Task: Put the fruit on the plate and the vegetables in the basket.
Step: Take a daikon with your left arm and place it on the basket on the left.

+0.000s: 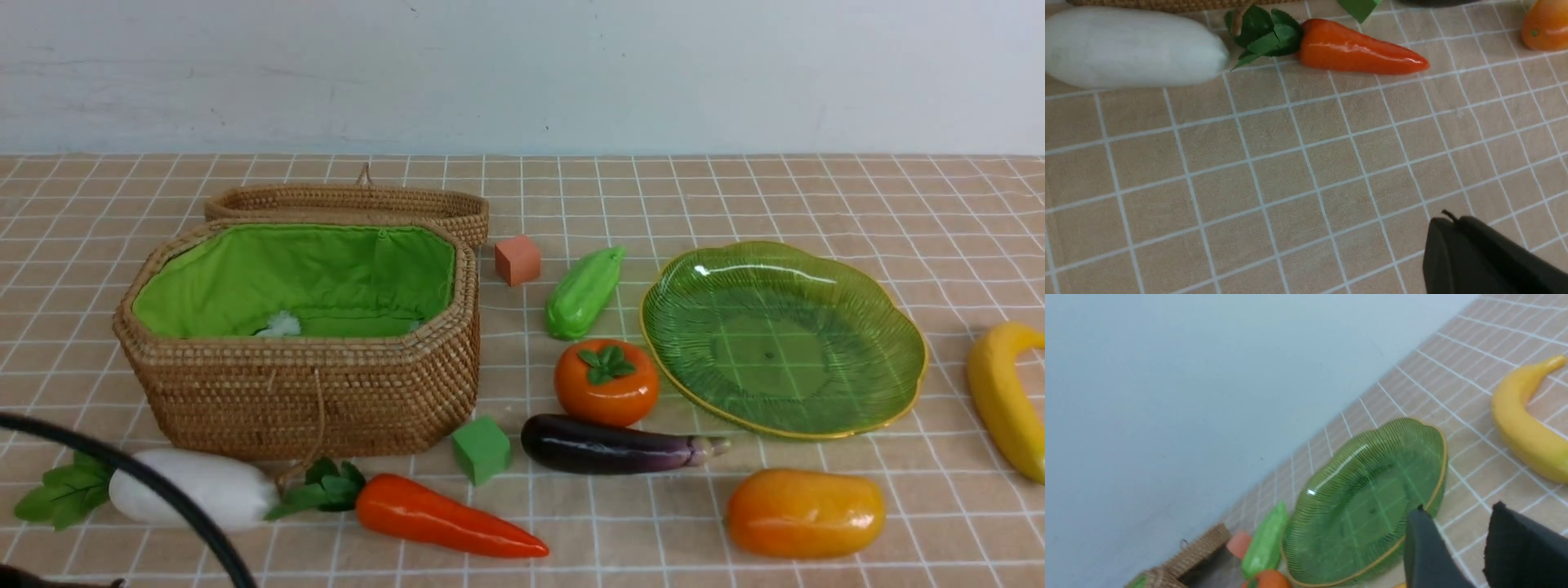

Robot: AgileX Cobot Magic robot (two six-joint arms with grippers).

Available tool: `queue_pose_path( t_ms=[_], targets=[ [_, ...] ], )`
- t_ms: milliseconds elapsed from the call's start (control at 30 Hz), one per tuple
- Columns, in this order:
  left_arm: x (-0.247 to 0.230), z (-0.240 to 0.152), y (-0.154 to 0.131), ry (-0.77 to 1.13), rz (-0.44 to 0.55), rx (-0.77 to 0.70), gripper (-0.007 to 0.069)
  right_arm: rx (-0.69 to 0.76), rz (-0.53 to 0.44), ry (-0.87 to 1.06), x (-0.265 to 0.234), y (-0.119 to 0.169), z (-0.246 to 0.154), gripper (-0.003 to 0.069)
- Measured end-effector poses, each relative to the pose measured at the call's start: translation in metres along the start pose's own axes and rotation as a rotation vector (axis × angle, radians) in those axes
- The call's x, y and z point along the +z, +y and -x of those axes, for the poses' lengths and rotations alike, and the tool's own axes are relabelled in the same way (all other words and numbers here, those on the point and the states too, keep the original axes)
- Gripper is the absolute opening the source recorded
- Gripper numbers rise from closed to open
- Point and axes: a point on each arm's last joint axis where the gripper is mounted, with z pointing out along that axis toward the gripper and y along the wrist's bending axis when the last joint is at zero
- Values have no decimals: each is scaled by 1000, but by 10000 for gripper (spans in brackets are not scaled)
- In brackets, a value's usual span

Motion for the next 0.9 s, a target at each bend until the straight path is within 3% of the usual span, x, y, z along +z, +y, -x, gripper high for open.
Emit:
queue_pose_path(
  t_ms=[100,333,367,400,500,600,633,667,700,833,900],
  targets=[
    [6,8,2,52,14,23,-13,-25,27,109,-7,21,11,172],
    [35,26,11,215,22,149,-13,-550,243,589,-37,118,81,52],
    [36,26,11,219,21,161,-13,-573,228,598,-39,121,83,50],
    [44,28,14,252,14,216,-13,-659,308,708,-45,137,97,44],
    [49,28,14,272,-5,293,-13,-725,347,754,-47,147,105,44],
    [56,31,13,273,13,606,-13,-819,397,747,-49,155,113,45],
    [56,31,13,272,17,626,-13,-822,399,746,-49,155,114,46],
    [59,36,17,252,71,794,-13,-843,408,740,-49,155,114,48],
    [61,40,19,238,107,868,-13,-852,410,738,-49,155,114,48],
    [71,49,27,226,184,1002,-3,-882,417,732,-48,155,114,51],
    [82,52,31,246,193,1035,46,-902,420,729,-48,154,115,53]
  ],
)
